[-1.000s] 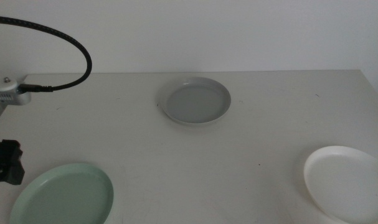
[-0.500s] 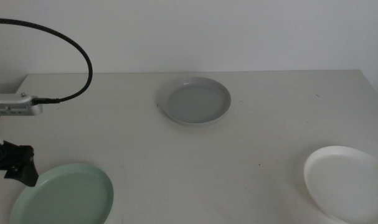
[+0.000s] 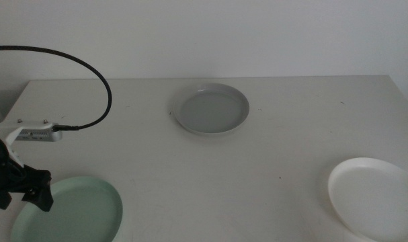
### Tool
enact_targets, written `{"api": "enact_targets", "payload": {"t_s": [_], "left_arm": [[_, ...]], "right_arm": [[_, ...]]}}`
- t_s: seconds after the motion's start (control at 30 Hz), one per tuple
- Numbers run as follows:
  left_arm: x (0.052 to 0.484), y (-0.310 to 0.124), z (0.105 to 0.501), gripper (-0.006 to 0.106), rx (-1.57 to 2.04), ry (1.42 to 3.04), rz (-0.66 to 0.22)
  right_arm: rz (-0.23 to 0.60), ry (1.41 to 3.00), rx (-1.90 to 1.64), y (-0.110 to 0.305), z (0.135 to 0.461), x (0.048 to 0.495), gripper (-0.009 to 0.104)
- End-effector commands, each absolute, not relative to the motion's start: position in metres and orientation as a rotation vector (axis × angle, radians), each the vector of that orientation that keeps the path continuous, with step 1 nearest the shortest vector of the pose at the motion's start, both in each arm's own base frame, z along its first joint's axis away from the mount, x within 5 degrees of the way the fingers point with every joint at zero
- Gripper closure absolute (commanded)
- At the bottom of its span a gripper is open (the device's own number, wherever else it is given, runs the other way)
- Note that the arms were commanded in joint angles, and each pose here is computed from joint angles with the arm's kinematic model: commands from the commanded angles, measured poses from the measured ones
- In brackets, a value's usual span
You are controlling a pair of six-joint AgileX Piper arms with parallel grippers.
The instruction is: Stack the three bowls on top of each other.
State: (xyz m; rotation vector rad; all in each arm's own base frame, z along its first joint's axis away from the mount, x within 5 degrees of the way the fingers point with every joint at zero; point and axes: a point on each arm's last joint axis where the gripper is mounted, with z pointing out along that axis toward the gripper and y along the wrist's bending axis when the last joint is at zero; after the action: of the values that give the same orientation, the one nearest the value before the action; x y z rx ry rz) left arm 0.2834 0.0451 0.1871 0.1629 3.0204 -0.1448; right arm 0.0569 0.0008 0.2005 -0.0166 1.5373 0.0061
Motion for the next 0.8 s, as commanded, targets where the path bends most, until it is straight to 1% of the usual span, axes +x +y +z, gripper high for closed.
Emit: {"api": "enact_targets", "payload": {"t_s": [0.0, 0.27, 0.4, 0.5, 0.77], "left_arm": [[0.289, 0.046, 0.197, 0.006, 0.165, 2.973, -0.132], [0.293, 0.047, 0.18, 0.006, 0.177, 3.033, -0.169], [0.293, 0.047, 0.173, 0.009, 0.174, 3.063, -0.184], [0.293, 0.046, 0.17, 0.016, 0.167, 3.073, -0.197], [0.295, 0.047, 0.162, 0.043, 0.176, 3.094, -0.194]], "right_arm": [[-0.009, 1.429, -0.029, 0.001, 0.211, 0.054, 0.043], [-0.009, 1.429, -0.029, 0.001, 0.211, 0.054, 0.043], [-0.009, 1.429, -0.029, 0.001, 0.211, 0.054, 0.043], [-0.009, 1.429, -0.029, 0.001, 0.211, 0.054, 0.043], [-0.009, 1.429, -0.029, 0.001, 0.211, 0.054, 0.043]]}}
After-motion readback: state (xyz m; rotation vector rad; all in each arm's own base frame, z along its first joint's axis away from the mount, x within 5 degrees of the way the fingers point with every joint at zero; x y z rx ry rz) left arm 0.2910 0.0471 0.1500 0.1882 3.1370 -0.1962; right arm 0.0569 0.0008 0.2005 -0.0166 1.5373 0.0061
